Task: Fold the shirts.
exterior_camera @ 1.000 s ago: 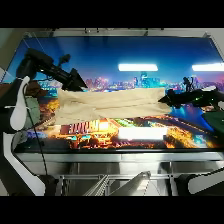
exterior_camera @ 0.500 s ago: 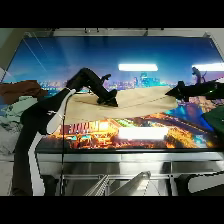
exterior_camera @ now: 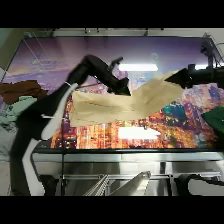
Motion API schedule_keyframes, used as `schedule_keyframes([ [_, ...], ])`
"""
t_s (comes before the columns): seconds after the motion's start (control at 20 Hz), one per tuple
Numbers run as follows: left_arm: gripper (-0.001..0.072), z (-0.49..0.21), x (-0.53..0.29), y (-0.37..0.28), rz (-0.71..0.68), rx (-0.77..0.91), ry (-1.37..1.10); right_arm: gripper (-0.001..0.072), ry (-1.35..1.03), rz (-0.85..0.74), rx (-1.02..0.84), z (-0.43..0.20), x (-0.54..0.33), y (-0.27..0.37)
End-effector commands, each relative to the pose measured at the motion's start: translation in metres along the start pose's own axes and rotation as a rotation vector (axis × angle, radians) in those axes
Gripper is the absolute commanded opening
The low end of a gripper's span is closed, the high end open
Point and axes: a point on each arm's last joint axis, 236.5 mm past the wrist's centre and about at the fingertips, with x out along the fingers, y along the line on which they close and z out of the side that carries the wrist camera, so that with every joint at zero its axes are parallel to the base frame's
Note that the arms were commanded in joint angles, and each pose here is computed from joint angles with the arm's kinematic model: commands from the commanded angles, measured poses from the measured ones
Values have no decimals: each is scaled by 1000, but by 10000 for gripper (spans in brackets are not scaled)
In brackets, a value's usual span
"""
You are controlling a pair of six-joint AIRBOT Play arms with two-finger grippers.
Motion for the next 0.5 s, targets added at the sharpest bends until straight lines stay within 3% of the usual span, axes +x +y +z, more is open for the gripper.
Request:
schedule_keyframes([
  [0.0,8,-6,-131,-26,81,107,-177,15,-5,109,-104,0,58,73],
  [0.2,17,-76,-253,10,303,19,-422,15,-45,122,-154,-10,184,122],
  [0.45,26,-171,-285,63,381,-170,-572,16,108,125,-121,-66,338,116],
])
